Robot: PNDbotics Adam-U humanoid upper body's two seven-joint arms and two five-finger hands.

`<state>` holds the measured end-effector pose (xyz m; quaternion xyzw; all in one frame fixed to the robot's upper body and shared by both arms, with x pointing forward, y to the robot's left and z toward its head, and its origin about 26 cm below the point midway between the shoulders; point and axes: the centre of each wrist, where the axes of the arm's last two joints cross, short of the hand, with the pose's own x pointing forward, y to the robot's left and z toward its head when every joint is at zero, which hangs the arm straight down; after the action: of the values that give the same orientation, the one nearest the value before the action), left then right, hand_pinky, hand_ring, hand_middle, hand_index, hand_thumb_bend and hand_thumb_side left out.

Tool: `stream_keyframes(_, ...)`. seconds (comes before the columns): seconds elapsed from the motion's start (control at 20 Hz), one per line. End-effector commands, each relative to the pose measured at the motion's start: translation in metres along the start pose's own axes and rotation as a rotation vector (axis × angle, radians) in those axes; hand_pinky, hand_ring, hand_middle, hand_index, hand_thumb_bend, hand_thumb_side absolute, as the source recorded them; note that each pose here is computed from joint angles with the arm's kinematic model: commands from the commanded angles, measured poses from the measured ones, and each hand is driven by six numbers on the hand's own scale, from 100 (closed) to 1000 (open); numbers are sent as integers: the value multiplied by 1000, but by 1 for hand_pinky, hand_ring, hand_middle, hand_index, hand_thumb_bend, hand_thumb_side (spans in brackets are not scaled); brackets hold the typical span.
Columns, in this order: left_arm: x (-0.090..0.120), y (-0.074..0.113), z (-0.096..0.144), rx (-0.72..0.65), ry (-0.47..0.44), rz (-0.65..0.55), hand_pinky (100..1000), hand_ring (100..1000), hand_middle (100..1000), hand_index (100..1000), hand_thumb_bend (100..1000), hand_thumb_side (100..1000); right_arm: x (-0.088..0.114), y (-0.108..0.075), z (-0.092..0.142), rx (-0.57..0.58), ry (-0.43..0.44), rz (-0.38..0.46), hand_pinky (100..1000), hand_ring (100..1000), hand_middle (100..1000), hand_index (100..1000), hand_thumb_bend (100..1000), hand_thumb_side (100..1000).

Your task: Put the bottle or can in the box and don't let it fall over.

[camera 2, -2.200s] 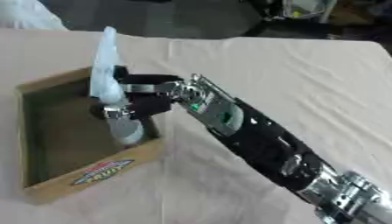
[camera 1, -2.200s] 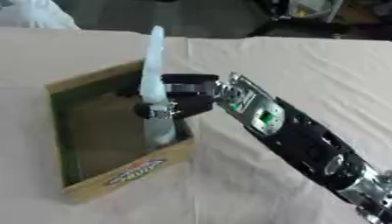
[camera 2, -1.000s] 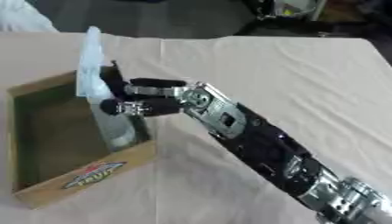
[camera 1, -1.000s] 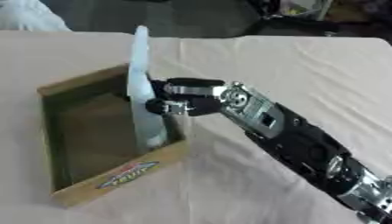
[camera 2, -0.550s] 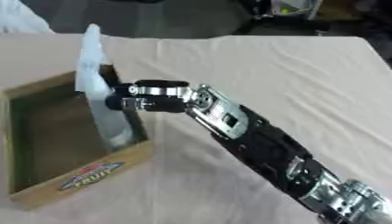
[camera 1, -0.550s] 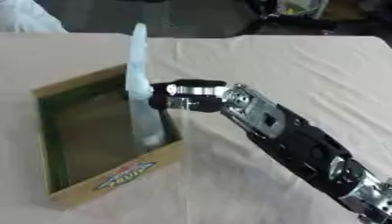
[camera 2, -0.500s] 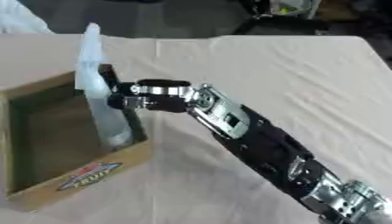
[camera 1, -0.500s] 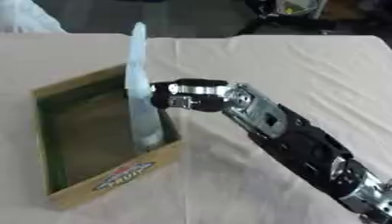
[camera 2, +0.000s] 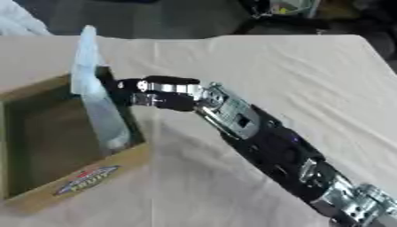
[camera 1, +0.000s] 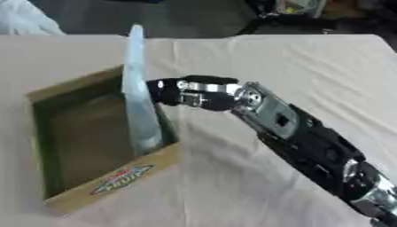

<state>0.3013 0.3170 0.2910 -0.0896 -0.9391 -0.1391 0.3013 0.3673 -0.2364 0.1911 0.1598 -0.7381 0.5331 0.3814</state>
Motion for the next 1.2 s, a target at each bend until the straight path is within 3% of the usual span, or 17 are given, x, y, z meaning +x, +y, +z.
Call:
stream_keyframes(0.05,11,5,-4,-9,-18,-47,1000,973,873,625,384,345,13,-10,5,-12,-13,36,1000,1000,1000,1000,100,955)
stream_keyframes(0.6,10,9,3,11,8,-70,1000,972,872,625,389,345,27,-8,18,-28,-13,71,1000,1000,1000,1000,100,920)
stream_keyframes(1.1,8,16,16,71,75,-115,1000,973,874,628,383,362,34,5,41,-88,27,81,1000,1000,1000,1000,100,938)
stream_keyframes(1.2,6,17,20,80,98,-121,1000,974,876,629,378,371,40,6,48,-106,48,83,1000,1000,1000,1000,100,976)
